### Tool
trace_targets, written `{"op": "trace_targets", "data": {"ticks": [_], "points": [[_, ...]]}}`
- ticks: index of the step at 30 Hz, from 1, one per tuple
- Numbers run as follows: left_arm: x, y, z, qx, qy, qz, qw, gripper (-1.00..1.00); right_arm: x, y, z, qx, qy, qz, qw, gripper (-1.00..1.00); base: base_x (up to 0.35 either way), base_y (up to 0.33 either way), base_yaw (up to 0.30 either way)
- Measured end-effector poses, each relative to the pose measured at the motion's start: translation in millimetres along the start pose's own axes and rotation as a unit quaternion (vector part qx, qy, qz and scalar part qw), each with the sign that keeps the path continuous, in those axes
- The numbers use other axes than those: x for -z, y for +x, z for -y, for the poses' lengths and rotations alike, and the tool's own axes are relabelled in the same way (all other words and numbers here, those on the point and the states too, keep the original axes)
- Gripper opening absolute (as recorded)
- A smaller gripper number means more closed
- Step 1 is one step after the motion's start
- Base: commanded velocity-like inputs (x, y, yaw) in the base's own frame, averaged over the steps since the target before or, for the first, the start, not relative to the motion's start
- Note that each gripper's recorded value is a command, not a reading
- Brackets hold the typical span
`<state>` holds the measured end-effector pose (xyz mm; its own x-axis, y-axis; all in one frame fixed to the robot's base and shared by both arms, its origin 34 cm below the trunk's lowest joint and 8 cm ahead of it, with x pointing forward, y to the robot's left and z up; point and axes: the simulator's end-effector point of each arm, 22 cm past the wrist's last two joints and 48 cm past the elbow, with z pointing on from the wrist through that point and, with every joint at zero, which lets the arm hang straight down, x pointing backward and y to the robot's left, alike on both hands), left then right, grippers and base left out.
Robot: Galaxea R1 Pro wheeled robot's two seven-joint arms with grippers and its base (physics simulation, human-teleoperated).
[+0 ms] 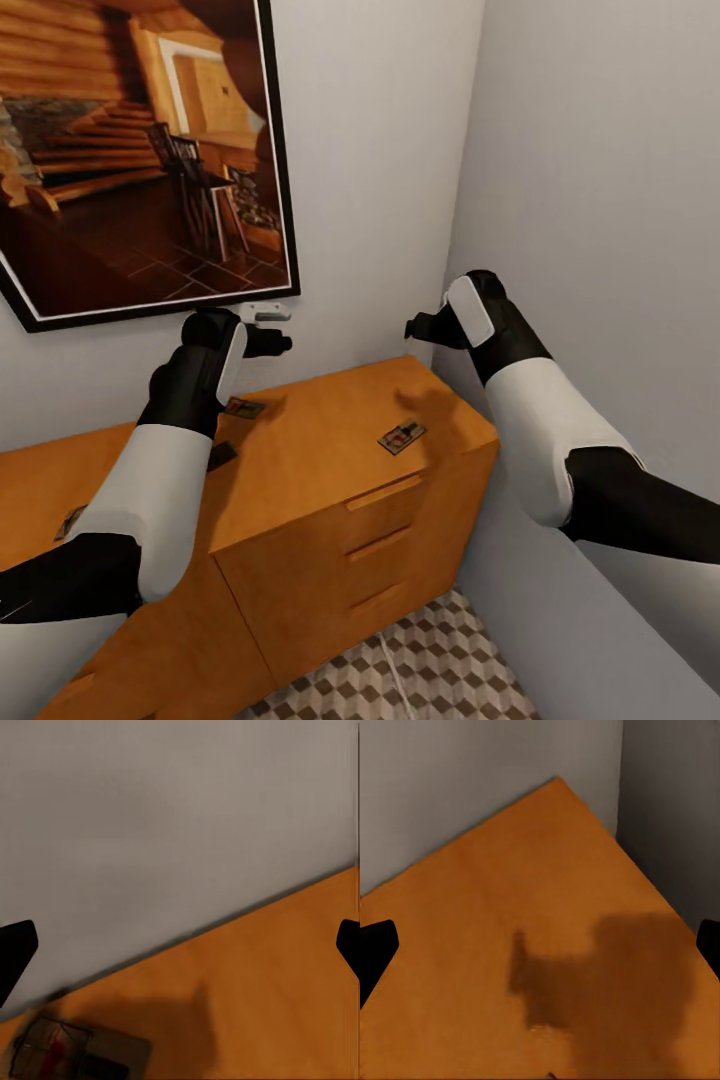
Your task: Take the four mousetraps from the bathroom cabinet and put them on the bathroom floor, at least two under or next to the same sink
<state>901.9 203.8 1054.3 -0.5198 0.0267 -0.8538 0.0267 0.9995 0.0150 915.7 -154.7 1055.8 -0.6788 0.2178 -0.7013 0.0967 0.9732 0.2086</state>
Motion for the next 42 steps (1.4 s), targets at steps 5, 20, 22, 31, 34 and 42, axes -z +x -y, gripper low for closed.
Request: {"op": "trace_targets", "data": {"ticks": [5,20,22,31,34,42], "points": [[1.3,-1.1,6.5,0.002,0.009,0.001,1.0000,1.00,8.0,7.0,30.2,-0.022,0.097,-0.070,0.9925,1.00,0.054,0.000,0.000],[10.4,-1.2,70.4,0.061,0.141,-0.008,0.9881,1.00,-4.1,149.2,74.6,-0.041,0.206,-0.277,0.9374,1.00,0.008,0.000,0.000],[12.3,-0.7,79.7,0.059,0.154,-0.010,0.9863,1.00,-3.6,149.7,75.6,-0.049,0.212,-0.276,0.9362,1.00,0.000,0.000,0.000],[17.4,5.7,108.9,0.032,0.181,-0.018,0.9827,1.00,-3.8,146.3,80.6,-0.088,0.234,-0.257,0.9334,1.00,0.000,0.000,0.000],[18.2,6.7,112.8,0.030,0.186,-0.019,0.9819,1.00,-4.2,145.9,80.9,-0.094,0.236,-0.255,0.9332,1.00,0.000,0.000,0.000],[19.5,7.5,117.4,0.030,0.193,-0.021,0.9805,1.00,-4.3,144.8,81.2,-0.099,0.238,-0.251,0.9331,1.00,0.000,0.000,0.000]]}}
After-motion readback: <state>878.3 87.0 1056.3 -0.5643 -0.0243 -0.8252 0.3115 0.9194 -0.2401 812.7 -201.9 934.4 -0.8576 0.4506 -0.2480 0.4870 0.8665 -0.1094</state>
